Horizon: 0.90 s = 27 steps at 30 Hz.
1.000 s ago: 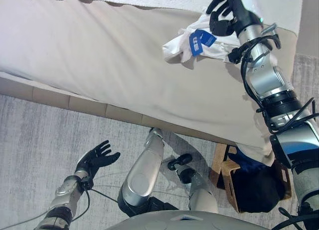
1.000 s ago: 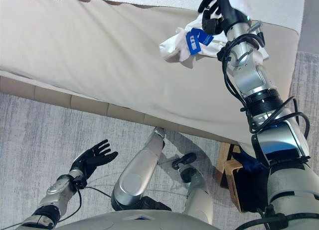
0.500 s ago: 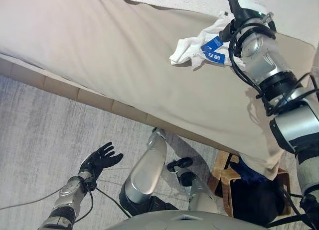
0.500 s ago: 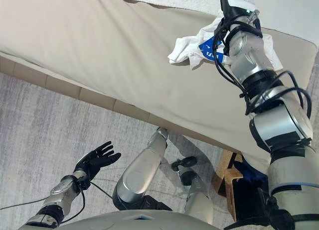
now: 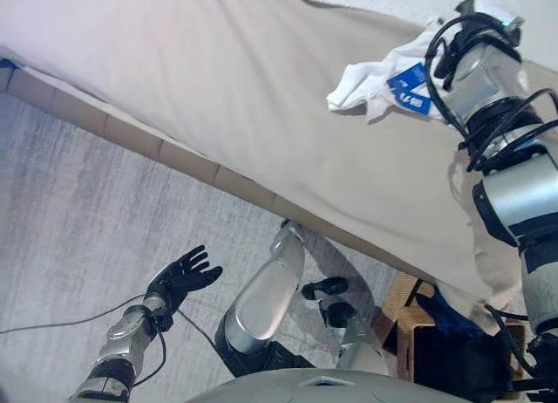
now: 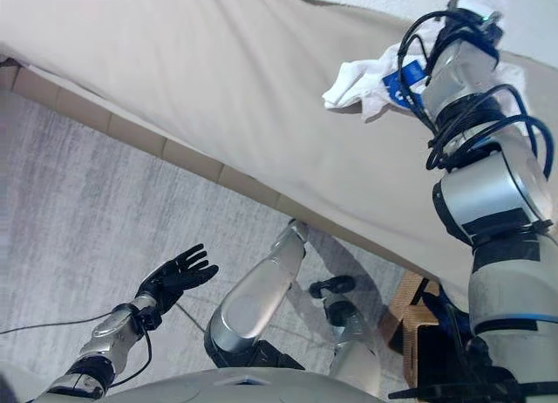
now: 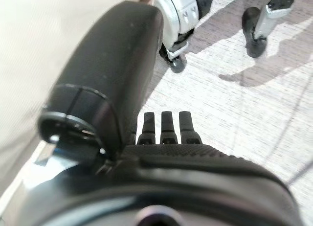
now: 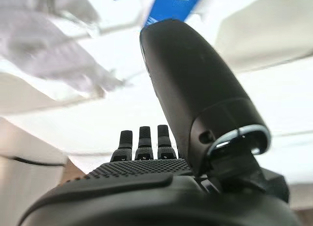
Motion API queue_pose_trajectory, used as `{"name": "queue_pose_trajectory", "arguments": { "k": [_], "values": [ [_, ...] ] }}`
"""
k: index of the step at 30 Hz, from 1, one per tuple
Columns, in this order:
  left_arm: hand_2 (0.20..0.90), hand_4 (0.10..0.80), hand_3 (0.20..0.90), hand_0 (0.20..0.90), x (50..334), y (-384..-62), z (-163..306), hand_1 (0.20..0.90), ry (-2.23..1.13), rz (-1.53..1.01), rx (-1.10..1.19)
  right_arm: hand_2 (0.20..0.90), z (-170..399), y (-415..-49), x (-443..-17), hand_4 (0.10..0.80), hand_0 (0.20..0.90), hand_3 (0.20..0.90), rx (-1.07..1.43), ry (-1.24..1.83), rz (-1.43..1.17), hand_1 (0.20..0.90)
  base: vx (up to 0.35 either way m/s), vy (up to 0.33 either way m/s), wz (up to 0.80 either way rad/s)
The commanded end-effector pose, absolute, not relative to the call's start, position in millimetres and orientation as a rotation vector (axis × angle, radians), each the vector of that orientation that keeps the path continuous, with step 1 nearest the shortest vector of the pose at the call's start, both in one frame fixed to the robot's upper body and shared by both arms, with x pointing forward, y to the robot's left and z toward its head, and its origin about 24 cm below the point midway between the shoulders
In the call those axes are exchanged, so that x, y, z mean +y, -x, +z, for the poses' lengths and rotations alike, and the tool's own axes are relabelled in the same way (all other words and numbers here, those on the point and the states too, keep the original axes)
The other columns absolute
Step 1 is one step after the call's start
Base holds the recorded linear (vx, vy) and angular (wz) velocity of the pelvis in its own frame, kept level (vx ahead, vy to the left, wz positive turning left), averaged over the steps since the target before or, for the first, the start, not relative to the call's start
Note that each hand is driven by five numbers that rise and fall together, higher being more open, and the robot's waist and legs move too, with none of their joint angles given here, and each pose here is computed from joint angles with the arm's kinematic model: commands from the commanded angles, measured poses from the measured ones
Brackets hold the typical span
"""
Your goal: Pick up the clothes from the bed and place them into the basket
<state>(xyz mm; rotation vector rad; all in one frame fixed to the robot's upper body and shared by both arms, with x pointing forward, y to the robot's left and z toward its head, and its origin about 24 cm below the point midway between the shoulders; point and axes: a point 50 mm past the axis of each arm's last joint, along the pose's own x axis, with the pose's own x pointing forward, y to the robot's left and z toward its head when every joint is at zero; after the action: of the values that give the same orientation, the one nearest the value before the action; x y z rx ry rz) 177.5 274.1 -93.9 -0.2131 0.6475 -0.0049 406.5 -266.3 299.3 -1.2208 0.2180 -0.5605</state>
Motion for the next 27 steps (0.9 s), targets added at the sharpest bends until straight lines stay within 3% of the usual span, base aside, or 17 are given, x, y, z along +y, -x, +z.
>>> {"name": "queue_pose_trajectory", "arguments": {
  "k": [1, 20, 21, 27],
  "values": [
    [0.9, 0.8, 0.9, 0.9, 293.7, -136.8, -101.5, 0.9, 0.195, 0.004, 0.726, 0.9, 348.4, -395.8, -266.5, 0.8, 0.9, 0.9, 0.119, 1.318, -0.644, 0.9, -0.02, 0.006, 0.12],
    [0.9, 0.8, 0.9, 0.9, 304.2, -150.1, -85.1, 0.9, 0.185, -0.011, 0.64, 0.9, 313.7, -401.6, -275.6, 0.8, 0.9, 0.9, 0.32, 1.38, -0.404, 0.9, 0.0, -0.029, -0.02],
    [0.9, 0.8, 0.9, 0.9, 310.9, -154.5, -79.8, 0.9, 0.158, -0.002, 0.632, 0.3, 320.1, -405.5, -263.6, 0.1, 0.3, 0.2, 0.182, 1.396, -0.383, 0.3, 0.028, -0.119, -0.05],
    [0.9, 0.8, 0.9, 0.9, 318.7, -152.0, -79.2, 0.9, 0.113, 0.048, 0.629, 0.3, 339.5, -406.3, -235.6, 0.1, 0.3, 0.2, -0.099, 1.354, -0.409, 0.3, 0.002, -0.08, -0.24]
  ]
}}
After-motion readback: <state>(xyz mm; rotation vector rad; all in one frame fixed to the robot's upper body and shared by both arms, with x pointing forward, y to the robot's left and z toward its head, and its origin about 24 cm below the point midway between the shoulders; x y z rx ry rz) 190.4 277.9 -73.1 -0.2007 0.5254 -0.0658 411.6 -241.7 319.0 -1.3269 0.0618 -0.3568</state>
